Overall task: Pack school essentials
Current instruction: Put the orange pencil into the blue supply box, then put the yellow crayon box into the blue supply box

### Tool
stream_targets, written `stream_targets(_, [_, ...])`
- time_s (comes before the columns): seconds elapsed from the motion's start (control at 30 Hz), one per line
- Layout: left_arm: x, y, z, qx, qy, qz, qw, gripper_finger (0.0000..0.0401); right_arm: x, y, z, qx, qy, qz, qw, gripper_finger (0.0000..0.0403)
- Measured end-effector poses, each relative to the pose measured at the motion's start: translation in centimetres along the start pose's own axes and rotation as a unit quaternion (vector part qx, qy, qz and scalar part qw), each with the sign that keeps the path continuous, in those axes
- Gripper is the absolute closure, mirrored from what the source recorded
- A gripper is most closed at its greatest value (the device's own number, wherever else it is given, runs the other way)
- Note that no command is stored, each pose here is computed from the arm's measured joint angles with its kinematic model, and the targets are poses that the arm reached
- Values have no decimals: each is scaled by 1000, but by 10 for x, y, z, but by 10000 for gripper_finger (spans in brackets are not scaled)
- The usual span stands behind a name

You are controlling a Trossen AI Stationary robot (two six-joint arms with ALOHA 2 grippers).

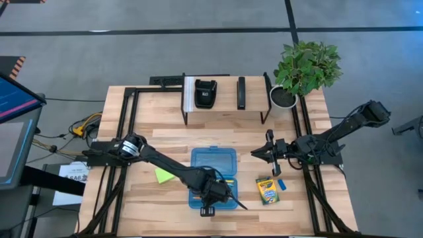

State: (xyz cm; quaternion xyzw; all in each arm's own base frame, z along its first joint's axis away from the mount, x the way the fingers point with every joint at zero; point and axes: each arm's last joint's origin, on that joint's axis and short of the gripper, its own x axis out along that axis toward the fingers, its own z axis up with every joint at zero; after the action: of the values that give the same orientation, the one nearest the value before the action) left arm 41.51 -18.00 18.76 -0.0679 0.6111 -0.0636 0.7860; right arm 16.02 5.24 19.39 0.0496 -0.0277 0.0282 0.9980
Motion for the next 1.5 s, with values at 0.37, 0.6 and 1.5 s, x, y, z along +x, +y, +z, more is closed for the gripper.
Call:
stream_targets(0.37, [2,0,0,3,-5,-3,1000,346,0,0,0,1,0,0,1000,349])
stream_targets(0.6, [0,2,2,15,-9,0,1000,293,0,0,0,0,2,0,1000,349])
stream_targets(1.5, [-70,-33,-40,185,-207,-13,961,363,0,0,-5,14,25,-2,1000,349])
